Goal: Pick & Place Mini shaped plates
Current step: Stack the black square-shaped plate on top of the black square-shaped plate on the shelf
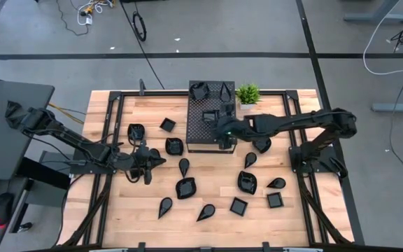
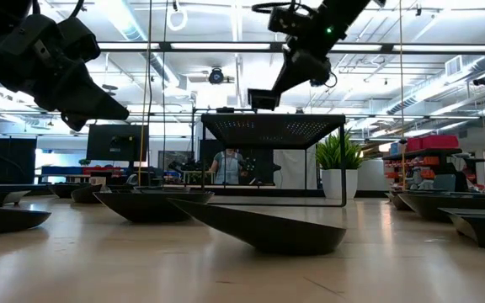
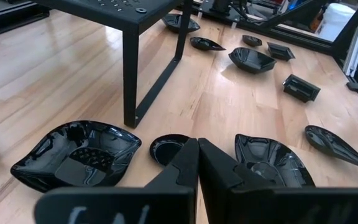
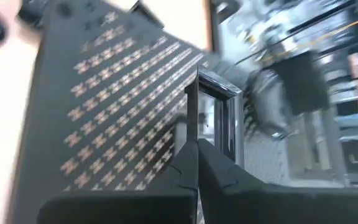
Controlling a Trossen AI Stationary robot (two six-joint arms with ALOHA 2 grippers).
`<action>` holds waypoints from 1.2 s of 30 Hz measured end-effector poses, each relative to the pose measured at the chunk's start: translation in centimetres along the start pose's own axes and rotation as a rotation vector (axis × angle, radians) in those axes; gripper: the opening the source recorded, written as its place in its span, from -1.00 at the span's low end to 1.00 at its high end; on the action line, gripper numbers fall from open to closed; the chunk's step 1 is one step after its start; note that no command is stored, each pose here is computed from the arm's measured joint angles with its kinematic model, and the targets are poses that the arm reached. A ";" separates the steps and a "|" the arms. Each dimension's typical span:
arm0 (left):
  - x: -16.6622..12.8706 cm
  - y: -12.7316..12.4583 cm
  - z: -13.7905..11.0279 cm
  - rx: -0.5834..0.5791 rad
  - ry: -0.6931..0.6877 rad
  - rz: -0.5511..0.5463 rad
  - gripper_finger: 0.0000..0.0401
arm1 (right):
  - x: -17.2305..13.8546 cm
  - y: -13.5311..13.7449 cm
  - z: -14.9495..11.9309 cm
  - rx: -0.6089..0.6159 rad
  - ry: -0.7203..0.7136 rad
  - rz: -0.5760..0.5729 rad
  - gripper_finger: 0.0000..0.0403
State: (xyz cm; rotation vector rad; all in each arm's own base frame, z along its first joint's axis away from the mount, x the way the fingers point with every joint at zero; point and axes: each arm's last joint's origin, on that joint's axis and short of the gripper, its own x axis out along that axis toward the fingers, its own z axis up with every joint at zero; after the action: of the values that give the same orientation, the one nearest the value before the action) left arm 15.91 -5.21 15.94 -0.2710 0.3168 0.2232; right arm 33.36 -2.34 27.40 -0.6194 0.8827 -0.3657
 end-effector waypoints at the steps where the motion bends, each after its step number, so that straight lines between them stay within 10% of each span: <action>1: 0.0 0.0 0.0 0.000 0.000 0.000 -0.92 | -0.1 0.0 -0.2 0.008 -0.019 -0.027 -1.00; 36: 0.0 0.1 0.0 0.002 -0.010 0.020 -0.92 | 1.9 1.3 -3.3 0.085 -0.055 -0.068 -0.93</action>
State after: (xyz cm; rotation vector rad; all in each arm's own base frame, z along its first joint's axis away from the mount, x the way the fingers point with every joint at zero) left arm 15.91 -5.14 15.96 -0.2643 0.3100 0.2443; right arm 31.83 -3.53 23.85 -0.5793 0.7905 -0.4436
